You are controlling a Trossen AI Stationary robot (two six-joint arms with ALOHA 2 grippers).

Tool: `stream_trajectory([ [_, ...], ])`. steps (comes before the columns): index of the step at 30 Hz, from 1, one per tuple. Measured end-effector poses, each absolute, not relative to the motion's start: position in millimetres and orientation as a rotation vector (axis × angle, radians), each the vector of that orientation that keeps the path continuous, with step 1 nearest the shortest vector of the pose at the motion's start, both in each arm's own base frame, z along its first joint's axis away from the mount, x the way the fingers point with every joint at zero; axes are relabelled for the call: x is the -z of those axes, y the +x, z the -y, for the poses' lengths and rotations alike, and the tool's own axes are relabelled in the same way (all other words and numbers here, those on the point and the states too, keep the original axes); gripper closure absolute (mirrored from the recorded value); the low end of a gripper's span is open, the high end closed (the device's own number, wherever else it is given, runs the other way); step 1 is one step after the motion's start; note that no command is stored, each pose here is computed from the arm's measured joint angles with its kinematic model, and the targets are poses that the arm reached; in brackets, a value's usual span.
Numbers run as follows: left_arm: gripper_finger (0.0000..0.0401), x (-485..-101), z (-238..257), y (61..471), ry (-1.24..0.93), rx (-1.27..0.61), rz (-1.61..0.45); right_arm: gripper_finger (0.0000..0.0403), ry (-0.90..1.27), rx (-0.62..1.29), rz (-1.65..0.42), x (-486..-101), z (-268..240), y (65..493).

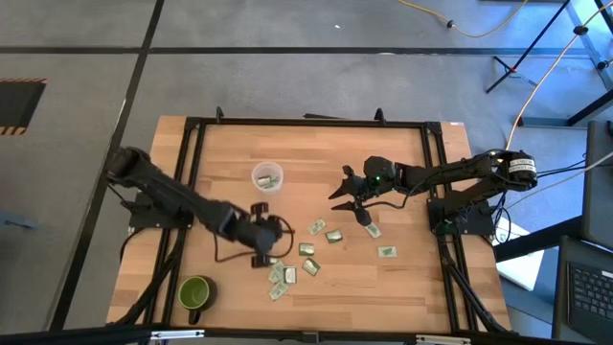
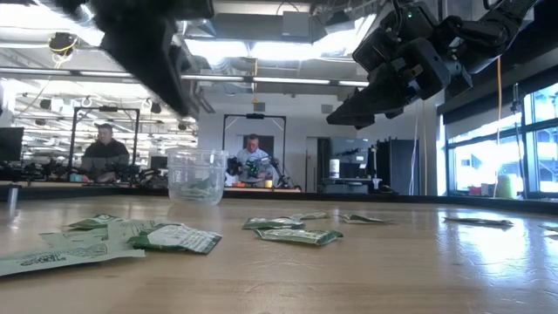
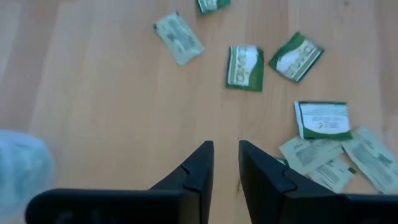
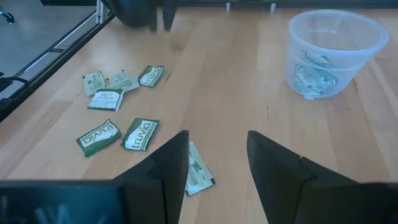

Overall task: Pick and place Stevia / Truvia into bins
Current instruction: Put the green stevia packet into the transparent container

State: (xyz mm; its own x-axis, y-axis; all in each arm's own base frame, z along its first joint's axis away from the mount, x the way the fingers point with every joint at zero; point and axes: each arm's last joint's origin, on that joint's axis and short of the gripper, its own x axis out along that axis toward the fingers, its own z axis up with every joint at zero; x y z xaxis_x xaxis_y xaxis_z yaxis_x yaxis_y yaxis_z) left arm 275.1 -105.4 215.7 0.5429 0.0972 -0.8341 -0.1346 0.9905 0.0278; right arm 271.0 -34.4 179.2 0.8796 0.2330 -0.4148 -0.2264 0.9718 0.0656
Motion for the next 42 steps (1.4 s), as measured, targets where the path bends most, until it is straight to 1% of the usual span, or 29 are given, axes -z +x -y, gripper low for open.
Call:
stream_trajectory([
  [5, 0.0313, -183, 123, 278, -0.11, -0.193, -1.094, 0.0237, 0.014, -0.239, -0.43, -180, 34, 271],
  [10, 0.0308, -162, 129, 277, -0.18, -0.219, -1.221, 0.0237, 0.014, -0.239, -0.429, -180, 34, 271],
  [16, 0.031, -150, 132, 278, -0.208, -0.211, -1.28, 0.0237, 0.014, -0.239, -0.429, -180, 34, 271],
  [22, 0.031, -145, 132, 279, -0.212, -0.215, -1.293, 0.0237, 0.014, -0.239, -0.43, -180, 34, 271],
  [32, 0.034, -137, 135, 282, -0.236, -0.188, -1.338, 0.0237, 0.013, -0.24, -0.43, -180, 34, 271],
  [42, 0.039, -136, 135, 281, -0.24, -0.179, -1.345, 0.0237, 0.013, -0.239, -0.43, -180, 34, 271],
])
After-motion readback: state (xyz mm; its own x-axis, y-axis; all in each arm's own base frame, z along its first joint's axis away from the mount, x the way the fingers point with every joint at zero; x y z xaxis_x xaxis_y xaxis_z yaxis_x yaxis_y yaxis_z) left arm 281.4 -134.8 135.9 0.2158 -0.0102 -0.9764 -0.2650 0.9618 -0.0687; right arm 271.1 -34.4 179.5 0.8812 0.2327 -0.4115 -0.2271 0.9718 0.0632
